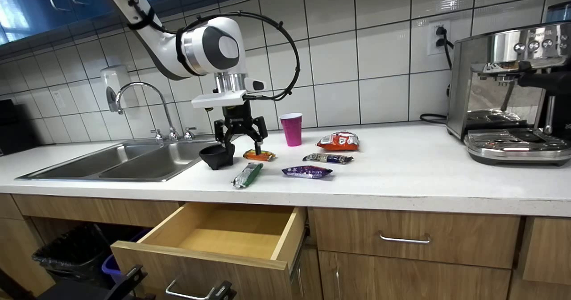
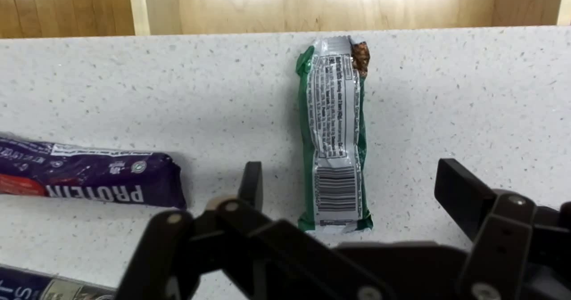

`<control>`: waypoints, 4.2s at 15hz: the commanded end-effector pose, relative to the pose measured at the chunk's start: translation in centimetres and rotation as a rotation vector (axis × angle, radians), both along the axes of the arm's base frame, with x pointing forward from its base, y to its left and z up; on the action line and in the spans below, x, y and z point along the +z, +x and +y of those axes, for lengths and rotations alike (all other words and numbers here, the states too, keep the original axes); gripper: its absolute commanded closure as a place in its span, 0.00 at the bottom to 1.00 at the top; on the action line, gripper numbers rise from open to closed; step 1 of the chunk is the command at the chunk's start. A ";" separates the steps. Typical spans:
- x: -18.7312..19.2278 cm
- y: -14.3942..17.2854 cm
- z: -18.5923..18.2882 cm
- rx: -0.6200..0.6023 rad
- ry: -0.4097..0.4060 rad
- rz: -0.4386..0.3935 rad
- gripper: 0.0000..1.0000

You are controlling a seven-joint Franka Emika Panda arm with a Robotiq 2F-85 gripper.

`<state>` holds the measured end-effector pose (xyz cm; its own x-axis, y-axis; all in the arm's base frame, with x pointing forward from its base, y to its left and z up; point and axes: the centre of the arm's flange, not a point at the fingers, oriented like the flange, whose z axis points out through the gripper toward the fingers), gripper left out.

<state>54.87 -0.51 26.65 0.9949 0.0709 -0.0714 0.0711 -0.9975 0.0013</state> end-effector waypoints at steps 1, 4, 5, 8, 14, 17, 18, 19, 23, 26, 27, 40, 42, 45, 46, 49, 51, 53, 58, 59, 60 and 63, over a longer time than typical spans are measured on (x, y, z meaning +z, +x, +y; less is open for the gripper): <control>-1.0 2.4 0.6 0.011 -0.026 0.018 0.00; -2.2 3.1 1.0 0.024 -0.030 0.037 0.00; -2.6 3.3 1.1 0.026 -0.034 0.040 0.00; -3.7 3.9 1.3 0.032 -0.039 0.054 0.00; -5.1 4.7 1.2 0.033 -0.043 0.070 0.00; -5.5 5.0 1.2 0.032 -0.043 0.078 0.00; -5.7 5.1 1.2 0.031 -0.043 0.081 0.00; -5.7 5.1 1.2 0.031 -0.043 0.082 0.00; -6.1 5.3 1.2 0.034 -0.043 0.089 0.26; -6.0 5.3 1.3 0.035 -0.045 0.084 0.49; -6.0 5.3 1.3 0.035 -0.044 0.083 0.58; -2.6 0.5 1.5 0.064 -0.023 0.025 0.82; -2.2 -0.9 1.5 0.062 -0.023 0.024 0.82; -1.8 -3.1 1.5 0.022 -0.017 0.037 0.82; -1.7 -3.8 1.6 0.013 -0.013 0.038 0.82; -1.6 -5.9 1.8 -0.030 -0.001 0.036 0.82; -1.6 -7.2 1.8 -0.073 0.008 0.036 0.82; -1.7 -8.5 1.8 -0.131 0.026 0.031 0.82; -2.1 -12.0 2.1 -0.280 0.054 -0.011 0.82; -2.3 -12.6 2.1 -0.308 0.053 -0.020 0.82; -2.4 -13.1 2.0 -0.334 0.052 -0.025 0.82; -3.1 -14.3 1.6 -0.427 0.050 -0.053 0.82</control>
